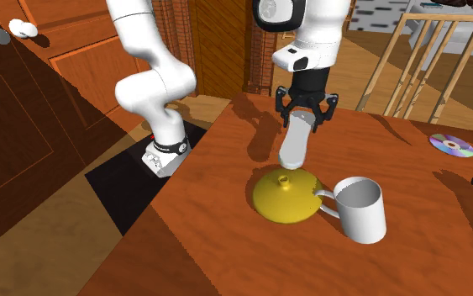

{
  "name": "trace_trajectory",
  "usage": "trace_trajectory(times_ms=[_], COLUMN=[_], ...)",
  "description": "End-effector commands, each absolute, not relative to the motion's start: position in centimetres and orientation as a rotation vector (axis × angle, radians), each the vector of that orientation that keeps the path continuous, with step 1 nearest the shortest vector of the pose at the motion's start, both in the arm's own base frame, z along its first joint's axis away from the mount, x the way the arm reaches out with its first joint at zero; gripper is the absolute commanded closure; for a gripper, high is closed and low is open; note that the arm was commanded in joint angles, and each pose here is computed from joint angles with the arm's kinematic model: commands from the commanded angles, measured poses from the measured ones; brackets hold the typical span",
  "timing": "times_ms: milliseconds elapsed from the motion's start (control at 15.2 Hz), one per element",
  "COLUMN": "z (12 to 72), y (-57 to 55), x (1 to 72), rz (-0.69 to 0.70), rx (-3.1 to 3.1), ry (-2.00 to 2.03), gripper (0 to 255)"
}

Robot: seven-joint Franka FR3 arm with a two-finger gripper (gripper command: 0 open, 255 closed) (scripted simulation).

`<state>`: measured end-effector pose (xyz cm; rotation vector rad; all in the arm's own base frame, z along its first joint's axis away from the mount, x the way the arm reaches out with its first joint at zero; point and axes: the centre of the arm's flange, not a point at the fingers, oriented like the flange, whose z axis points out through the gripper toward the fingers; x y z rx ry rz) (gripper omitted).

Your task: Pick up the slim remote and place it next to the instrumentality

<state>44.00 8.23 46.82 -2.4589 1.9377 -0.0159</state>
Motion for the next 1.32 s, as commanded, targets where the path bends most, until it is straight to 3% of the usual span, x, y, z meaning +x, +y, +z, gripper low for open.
trace_trajectory(times_ms=[0,1254], z=[46.9,47.0], y=[10.5,32.7], x=[45.2,57.0], rz=[-0.015,-0.015], rx=[-2.456,-2.456], ry=[1.939,1.939], gripper=[255,255])
